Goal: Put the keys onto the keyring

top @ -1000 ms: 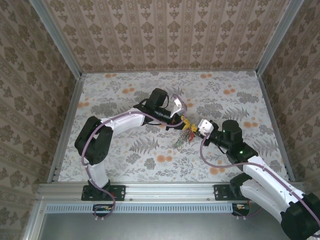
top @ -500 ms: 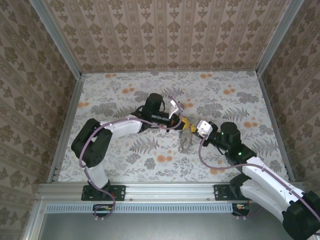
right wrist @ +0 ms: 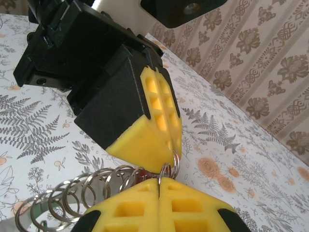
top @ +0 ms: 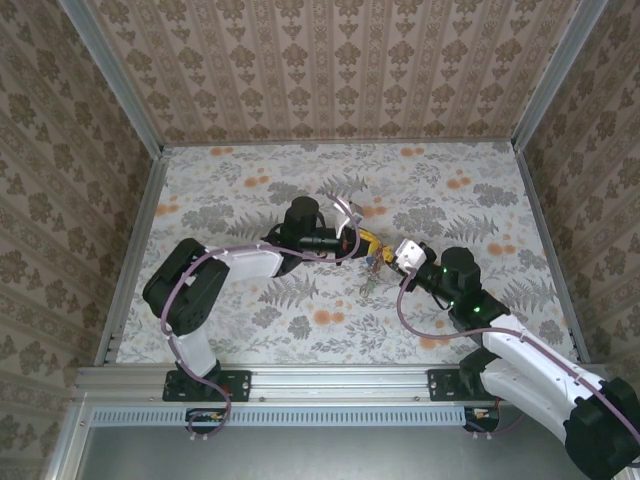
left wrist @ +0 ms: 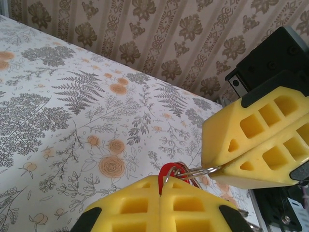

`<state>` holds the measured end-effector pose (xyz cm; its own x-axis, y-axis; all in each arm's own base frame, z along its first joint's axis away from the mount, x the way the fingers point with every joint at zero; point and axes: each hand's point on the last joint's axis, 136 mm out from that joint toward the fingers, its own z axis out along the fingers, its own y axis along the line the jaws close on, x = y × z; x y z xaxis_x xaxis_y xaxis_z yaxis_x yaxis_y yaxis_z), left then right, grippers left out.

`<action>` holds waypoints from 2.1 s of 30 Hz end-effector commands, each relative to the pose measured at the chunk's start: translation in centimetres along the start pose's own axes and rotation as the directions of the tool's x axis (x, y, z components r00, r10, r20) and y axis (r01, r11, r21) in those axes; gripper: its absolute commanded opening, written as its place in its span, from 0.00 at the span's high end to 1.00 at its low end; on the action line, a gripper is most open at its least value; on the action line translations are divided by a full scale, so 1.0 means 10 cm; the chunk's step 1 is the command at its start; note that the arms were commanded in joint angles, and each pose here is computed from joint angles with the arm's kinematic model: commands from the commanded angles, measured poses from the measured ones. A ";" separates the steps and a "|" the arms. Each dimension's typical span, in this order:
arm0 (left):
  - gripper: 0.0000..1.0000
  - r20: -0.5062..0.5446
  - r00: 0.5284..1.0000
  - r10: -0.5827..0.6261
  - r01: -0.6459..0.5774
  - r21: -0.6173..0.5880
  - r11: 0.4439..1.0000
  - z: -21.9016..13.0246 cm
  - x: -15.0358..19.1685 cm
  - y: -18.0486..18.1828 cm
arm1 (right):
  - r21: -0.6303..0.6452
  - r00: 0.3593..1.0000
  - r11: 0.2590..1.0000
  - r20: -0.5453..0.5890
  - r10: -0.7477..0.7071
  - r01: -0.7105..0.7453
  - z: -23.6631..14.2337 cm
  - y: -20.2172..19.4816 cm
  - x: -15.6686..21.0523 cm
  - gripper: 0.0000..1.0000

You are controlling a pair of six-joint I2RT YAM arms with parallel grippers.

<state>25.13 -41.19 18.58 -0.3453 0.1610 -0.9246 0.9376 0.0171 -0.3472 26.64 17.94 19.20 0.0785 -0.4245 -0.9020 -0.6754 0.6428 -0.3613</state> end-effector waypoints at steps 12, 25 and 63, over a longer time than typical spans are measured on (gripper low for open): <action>0.76 -0.028 0.994 0.102 -0.103 -0.024 0.994 -0.15 -0.18 -0.01 | -0.070 0.999 0.997 0.026 -0.030 0.032 0.01 0.10 -0.11 1.00; 0.66 -0.199 0.960 0.196 -0.191 0.048 0.981 -0.29 -0.13 -0.08 | -0.081 0.998 0.995 0.024 -0.055 0.056 0.03 0.08 -0.15 1.00; 0.56 -0.402 0.829 0.390 -0.291 0.285 0.913 -0.13 0.19 -0.11 | -0.105 0.997 0.993 0.052 -0.055 0.060 0.04 0.08 -0.26 1.00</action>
<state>23.53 -39.47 17.30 0.0653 0.5346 -0.8426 0.9510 -0.2889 -0.1096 25.99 19.26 18.89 0.0995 -0.4517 -0.8866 -0.7452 0.5567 -0.3673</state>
